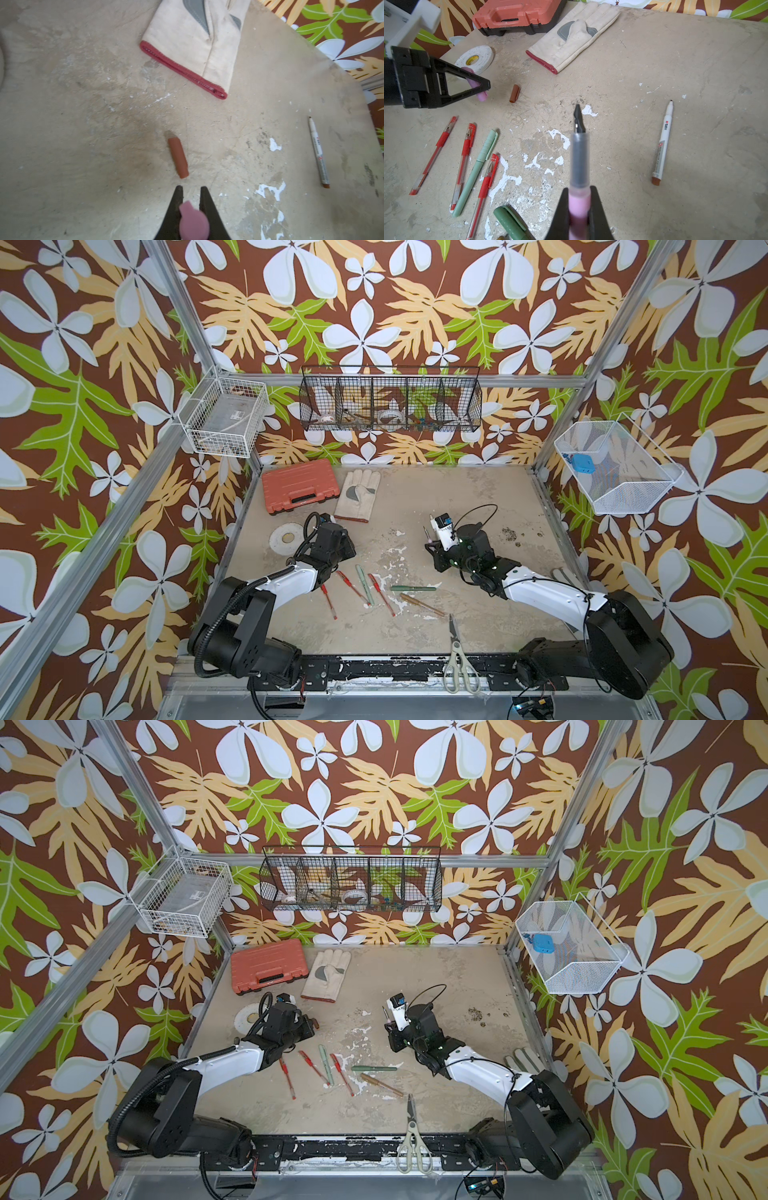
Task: Remove pen caps from pens
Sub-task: Place the pen cap at the middle-left of the table.
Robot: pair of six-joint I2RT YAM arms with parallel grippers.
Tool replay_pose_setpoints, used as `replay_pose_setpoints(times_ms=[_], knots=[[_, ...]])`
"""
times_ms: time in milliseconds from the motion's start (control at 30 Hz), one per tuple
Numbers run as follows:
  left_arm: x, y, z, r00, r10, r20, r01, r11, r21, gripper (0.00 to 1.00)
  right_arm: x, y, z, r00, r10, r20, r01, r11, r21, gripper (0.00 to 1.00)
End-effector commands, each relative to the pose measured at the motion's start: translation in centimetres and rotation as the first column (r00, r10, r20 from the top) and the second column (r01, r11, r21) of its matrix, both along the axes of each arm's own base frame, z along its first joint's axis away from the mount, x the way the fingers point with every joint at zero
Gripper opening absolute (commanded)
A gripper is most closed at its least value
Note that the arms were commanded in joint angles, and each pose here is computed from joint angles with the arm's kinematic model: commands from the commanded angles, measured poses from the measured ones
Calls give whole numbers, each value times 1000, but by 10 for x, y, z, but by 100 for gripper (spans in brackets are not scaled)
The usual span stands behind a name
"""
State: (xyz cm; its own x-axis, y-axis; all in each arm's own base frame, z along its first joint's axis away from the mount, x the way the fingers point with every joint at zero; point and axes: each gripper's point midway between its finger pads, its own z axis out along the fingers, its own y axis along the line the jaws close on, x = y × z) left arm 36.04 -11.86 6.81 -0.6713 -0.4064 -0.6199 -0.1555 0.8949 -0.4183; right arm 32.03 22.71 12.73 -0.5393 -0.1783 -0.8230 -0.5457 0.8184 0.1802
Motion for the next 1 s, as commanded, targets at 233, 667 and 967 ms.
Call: replay_pose_setpoints(times_ms=[233,667,967], knots=[[4,15,-24,997,29,-73,-27,999,41,0,3,0,5,1000,-16,11,16,1000,19,0],[6,14,-32,994,18,-104,-13,998,54,4,4,0,3,1000,-17,8,17,1000,17,0],[6,13,-38,992,11,-123,-4,998,57,9,3,0,3,1000,-13,6,13,1000,18,0]])
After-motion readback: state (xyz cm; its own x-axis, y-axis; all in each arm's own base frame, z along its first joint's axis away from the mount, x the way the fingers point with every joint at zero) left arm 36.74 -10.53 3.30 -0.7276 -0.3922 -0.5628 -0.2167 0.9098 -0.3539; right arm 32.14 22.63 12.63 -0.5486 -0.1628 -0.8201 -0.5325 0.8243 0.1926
